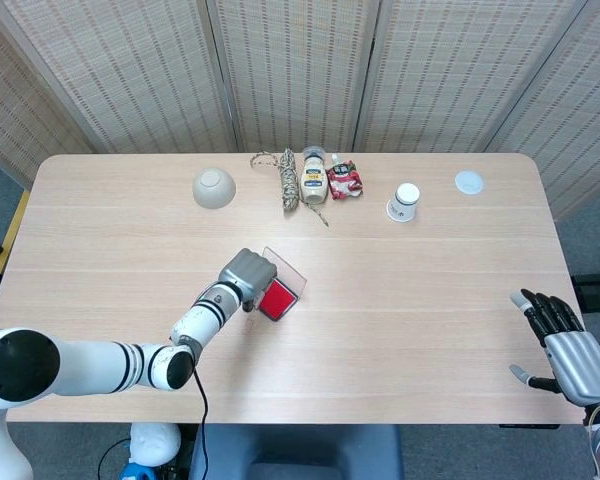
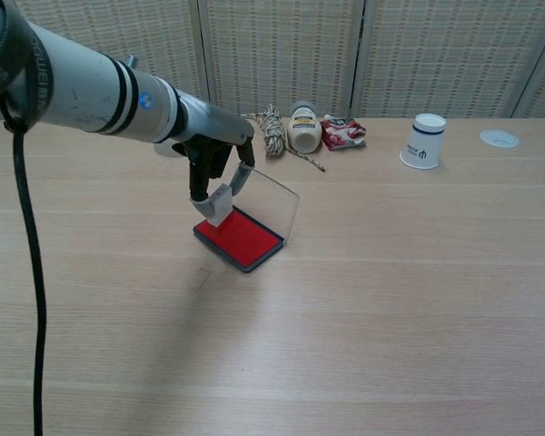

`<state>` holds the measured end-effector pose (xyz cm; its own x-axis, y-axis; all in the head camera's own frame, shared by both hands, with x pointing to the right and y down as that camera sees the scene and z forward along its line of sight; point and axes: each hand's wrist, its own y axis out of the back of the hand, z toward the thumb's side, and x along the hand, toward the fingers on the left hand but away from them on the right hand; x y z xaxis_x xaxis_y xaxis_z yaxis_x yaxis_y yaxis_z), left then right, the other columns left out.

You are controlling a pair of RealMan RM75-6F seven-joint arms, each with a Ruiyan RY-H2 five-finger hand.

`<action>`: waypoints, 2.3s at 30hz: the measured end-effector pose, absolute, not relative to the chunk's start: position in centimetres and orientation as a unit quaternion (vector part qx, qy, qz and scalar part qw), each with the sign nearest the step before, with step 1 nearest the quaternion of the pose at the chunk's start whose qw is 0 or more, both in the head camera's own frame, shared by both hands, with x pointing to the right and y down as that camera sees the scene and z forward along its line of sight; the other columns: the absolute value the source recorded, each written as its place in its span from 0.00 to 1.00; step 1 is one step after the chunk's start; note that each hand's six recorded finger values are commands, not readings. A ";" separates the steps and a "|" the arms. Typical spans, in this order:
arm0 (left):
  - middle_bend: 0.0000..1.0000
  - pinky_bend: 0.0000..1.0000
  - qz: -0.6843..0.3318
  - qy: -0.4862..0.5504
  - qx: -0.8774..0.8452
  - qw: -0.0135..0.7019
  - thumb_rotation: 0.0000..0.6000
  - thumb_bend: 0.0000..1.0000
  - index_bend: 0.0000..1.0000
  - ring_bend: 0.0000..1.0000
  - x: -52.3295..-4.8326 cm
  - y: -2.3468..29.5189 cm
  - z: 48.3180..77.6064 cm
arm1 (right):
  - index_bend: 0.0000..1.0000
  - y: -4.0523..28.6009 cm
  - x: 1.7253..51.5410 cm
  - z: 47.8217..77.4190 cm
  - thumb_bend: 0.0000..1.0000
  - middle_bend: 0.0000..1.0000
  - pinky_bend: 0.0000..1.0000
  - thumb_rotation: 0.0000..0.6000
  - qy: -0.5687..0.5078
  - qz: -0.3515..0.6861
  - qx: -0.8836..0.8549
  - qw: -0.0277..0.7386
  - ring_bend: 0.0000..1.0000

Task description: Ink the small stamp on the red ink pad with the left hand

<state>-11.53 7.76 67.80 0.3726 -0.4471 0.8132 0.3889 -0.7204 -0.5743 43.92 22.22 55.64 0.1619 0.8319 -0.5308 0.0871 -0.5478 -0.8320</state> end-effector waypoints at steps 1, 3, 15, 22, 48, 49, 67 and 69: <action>1.00 0.90 -0.562 0.022 -0.739 0.370 1.00 0.50 0.83 0.98 -11.9 7.9 67.7 | 0.00 22.3 43.8 55.6 0.19 0.00 0.00 1.00 -0.335 0.553 -0.685 0.337 0.00; 1.00 0.90 -0.567 0.027 -0.739 0.362 1.00 0.50 0.83 0.98 -12.8 8.3 67.8 | 0.00 22.4 43.7 55.7 0.19 0.00 0.00 1.00 -0.332 0.551 -0.687 0.338 0.00; 1.00 0.90 -0.579 0.031 -0.737 0.348 1.00 0.50 0.82 0.98 -15.6 10.2 69.5 | 0.00 22.9 43.2 55.7 0.19 0.00 0.00 1.00 -0.324 0.549 -0.691 0.342 0.00; 1.00 0.90 -0.578 0.034 -0.739 0.345 1.00 0.50 0.79 0.98 -15.9 10.3 70.5 | 0.00 22.8 43.2 55.8 0.19 0.00 0.00 1.00 -0.324 0.550 -0.691 0.340 0.00; 1.00 0.90 -0.580 0.035 -0.745 0.327 1.00 0.42 0.62 0.97 -17.0 11.2 72.4 | 0.00 22.7 43.3 56.1 0.19 0.00 0.00 1.00 -0.322 0.553 -0.688 0.343 0.00; 1.00 0.90 -0.580 0.035 -0.745 0.327 1.00 0.42 0.62 0.97 -17.0 11.2 72.4 | 0.00 22.7 43.3 56.1 0.19 0.00 0.00 1.00 -0.322 0.553 -0.688 0.342 0.00; 1.00 0.90 -0.577 0.037 -0.746 0.330 0.88 0.27 0.42 0.93 -16.9 11.3 72.5 | 0.00 22.7 43.2 56.2 0.19 0.00 0.00 1.00 -0.321 0.554 -0.688 0.343 0.00; 1.00 0.90 -0.576 0.036 -0.747 0.330 0.84 0.26 0.42 0.93 -16.9 11.4 72.4 | 0.00 22.7 43.2 56.1 0.19 0.00 0.00 1.00 -0.322 0.554 -0.688 0.343 0.00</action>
